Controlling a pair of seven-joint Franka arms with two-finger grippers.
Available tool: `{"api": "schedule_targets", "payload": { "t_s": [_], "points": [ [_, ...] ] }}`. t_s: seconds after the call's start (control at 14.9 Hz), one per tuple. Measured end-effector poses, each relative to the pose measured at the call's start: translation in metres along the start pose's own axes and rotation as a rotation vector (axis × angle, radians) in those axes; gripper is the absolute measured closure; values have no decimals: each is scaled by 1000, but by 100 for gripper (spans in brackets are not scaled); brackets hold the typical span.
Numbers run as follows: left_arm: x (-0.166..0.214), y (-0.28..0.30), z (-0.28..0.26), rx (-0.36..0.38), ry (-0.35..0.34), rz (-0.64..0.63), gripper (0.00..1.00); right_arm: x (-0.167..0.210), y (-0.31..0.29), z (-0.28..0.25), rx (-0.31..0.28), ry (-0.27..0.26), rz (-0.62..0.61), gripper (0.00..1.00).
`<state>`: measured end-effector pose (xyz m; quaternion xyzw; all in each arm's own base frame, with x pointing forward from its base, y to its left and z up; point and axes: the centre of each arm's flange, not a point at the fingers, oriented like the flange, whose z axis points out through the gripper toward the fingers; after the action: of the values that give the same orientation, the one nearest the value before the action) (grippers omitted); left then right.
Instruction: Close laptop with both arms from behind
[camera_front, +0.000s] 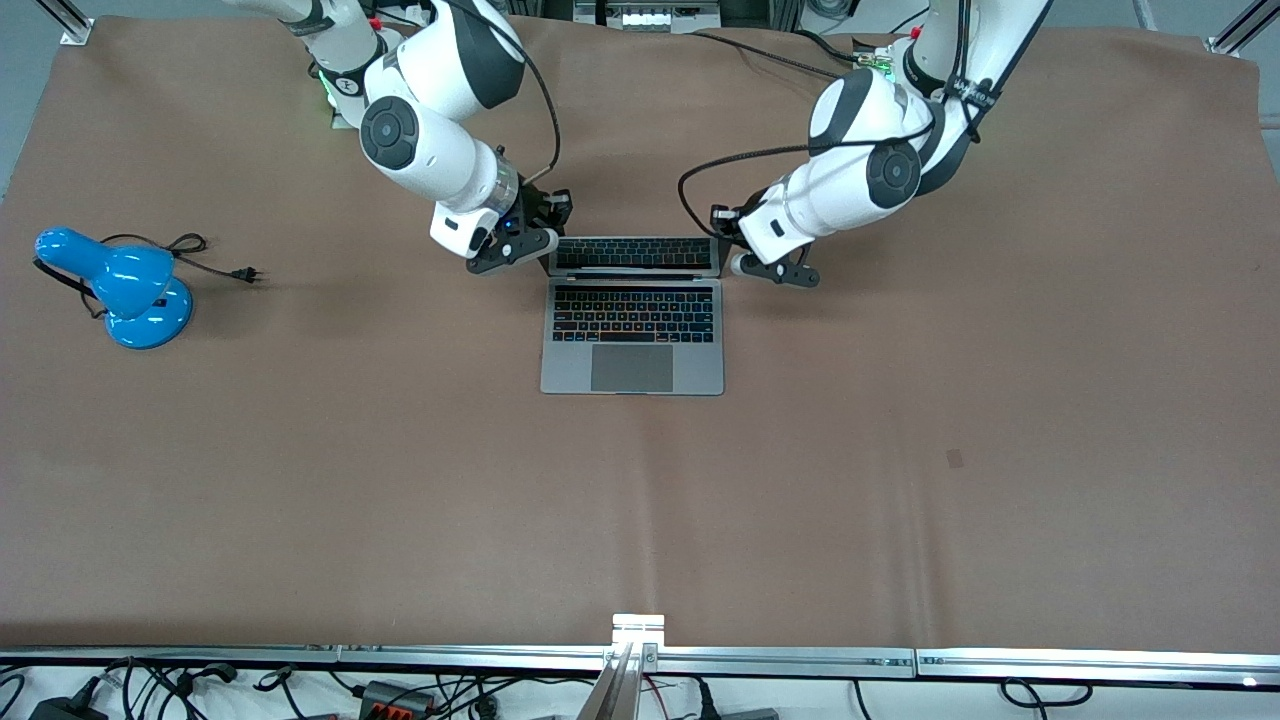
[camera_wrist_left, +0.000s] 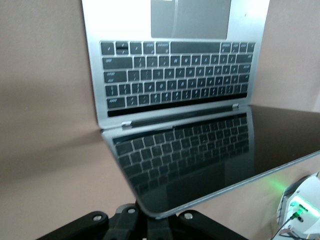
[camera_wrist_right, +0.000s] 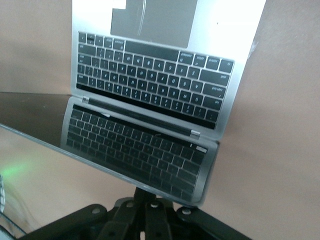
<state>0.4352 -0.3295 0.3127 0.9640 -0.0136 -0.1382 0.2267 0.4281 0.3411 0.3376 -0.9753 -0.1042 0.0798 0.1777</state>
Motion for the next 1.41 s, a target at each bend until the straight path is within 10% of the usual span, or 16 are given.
{"api": "schedule_targets", "payload": {
  "t_s": [1.41],
  "points": [
    [117, -29, 76, 4, 11, -66, 99, 138, 61, 65, -119, 88, 44, 99]
  ]
}}
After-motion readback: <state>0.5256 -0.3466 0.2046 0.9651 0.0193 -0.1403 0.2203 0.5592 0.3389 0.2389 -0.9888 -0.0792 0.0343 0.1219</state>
